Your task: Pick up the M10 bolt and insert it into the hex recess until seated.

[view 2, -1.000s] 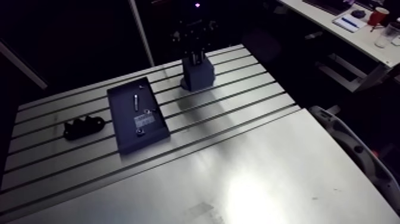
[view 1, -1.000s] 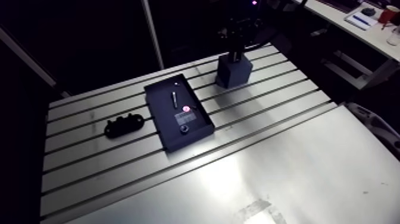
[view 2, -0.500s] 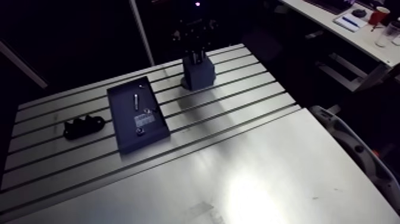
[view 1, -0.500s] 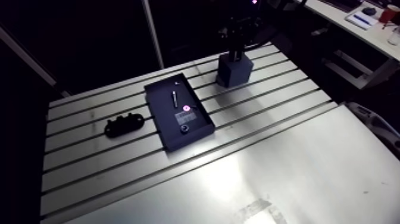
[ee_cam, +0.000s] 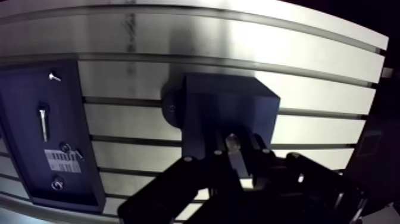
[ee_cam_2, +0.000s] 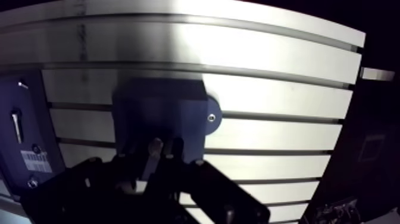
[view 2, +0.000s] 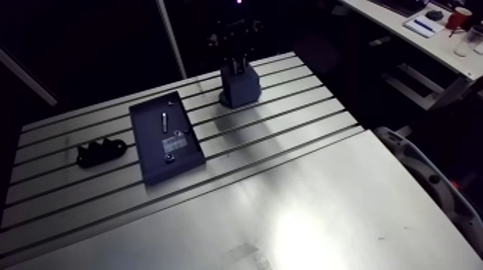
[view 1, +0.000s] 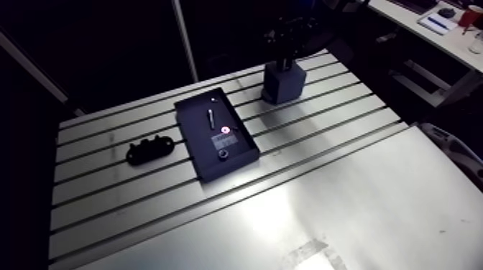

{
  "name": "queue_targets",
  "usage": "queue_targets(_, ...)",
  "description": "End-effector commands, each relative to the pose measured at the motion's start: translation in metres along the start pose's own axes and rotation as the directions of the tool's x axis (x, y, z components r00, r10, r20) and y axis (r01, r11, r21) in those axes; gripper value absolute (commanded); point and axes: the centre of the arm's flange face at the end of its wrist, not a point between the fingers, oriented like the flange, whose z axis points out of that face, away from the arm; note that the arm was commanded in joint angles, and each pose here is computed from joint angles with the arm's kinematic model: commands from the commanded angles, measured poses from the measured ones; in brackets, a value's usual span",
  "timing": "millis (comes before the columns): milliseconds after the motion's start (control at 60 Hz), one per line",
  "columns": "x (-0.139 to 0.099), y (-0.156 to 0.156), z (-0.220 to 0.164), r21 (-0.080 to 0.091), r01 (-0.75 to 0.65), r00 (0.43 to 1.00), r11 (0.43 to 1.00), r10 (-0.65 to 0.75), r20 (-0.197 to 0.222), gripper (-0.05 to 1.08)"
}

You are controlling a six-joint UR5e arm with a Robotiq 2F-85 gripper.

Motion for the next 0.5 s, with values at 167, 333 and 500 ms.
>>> queue_targets(167,-0.0001,0.0009,0.0009,0.003,0.077,0.997,0.997,-0.077,0.004,0.74)
queue_targets(333,-0.0007,0.0006,-0.0005,0.005,0.132,0.991,0.991,-0.132,0.003,0.74)
queue_targets(500,-0.0012,0.0022,-0.0006,0.006,0.192,0.981,0.981,-0.192,0.002,0.74)
